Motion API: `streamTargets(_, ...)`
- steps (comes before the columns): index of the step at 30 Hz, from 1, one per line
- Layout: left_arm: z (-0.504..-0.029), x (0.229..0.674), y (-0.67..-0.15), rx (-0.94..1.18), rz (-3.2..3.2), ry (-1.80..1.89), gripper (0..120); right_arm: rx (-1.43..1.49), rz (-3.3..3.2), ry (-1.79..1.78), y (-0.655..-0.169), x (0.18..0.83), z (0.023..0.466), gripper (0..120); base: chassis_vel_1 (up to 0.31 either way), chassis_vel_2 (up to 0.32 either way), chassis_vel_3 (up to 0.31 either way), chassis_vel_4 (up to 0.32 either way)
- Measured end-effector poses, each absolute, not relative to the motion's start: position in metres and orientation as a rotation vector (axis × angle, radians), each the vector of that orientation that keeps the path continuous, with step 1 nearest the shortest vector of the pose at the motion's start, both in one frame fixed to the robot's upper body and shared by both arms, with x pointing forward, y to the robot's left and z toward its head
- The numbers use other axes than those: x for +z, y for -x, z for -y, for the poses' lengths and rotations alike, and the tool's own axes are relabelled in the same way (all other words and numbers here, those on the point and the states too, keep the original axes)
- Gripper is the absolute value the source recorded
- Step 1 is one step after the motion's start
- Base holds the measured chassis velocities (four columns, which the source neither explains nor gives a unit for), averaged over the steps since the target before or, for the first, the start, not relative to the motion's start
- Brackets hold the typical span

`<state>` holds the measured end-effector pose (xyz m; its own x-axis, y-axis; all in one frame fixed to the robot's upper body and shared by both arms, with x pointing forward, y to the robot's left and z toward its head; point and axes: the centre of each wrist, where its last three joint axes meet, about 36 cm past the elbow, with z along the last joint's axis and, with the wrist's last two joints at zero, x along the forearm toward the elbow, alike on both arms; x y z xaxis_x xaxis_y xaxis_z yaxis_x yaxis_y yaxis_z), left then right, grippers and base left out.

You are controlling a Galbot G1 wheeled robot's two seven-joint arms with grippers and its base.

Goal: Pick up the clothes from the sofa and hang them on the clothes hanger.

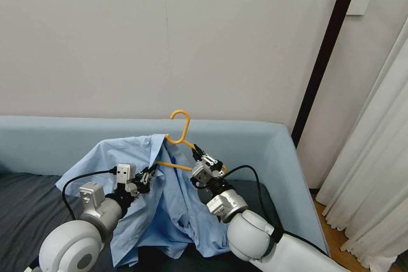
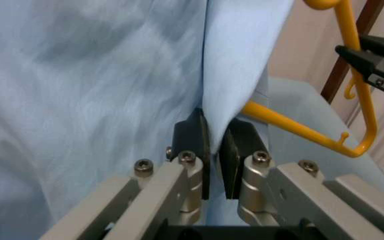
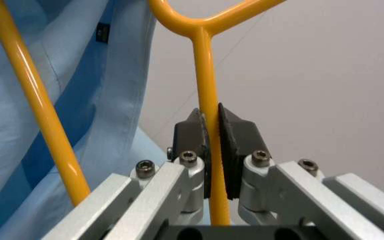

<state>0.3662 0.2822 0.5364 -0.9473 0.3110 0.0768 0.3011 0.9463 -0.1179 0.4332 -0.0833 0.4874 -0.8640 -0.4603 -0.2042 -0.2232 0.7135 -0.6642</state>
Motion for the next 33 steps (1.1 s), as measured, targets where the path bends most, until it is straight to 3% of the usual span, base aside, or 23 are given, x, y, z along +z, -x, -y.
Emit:
streamTargets(4,-0.289,0.541,-0.356,0.074,3.14,0.515,30,-0.919,-2.546,0.501,-0.44,0.499,0.092,4,0.0,0.0,0.0,0.0)
streamTargets(5,-0.289,0.541,-0.356,0.074,3.14,0.515,30,-0.919,-2.546,0.501,-0.44,0.499,0.092,4,0.0,0.0,0.0,0.0)
streamTargets(9,-0.3,0.548,-0.346,-0.149,3.288,0.627,49,-0.923,-2.517,0.481,-0.449,0.508,0.102,4,0.0,0.0,0.0,0.0)
streamTargets(10,-0.3,0.548,-0.346,-0.149,3.288,0.627,49,-0.923,-2.517,0.481,-0.449,0.508,0.102,4,0.0,0.0,0.0,0.0)
streamTargets(15,-0.321,0.562,-0.358,-0.426,3.345,0.866,71,-0.976,-2.496,0.43,-0.459,0.511,0.129,4,0.0,0.0,0.0,0.0)
streamTargets(16,-0.321,0.562,-0.358,-0.426,3.345,0.866,71,-0.976,-2.496,0.43,-0.459,0.511,0.129,4,0.0,0.0,0.0,0.0)
streamTargets(20,-0.34,0.581,-0.373,-0.56,3.291,1.063,90,-1.011,-2.494,0.406,-0.465,0.508,0.14,4,0.0,0.0,0.0,0.0)
streamTargets(24,-0.36,0.594,-0.391,-0.641,3.228,1.175,99,-1.019,-2.481,0.398,-0.466,0.508,0.144,4,0.0,0.0,0.0,0.0)
streamTargets(33,-0.414,0.65,-0.435,-0.658,3.007,1.481,100,-1.079,-2.387,0.428,-0.468,0.5,0.139,4,0.0,0.0,0.0,0.0)
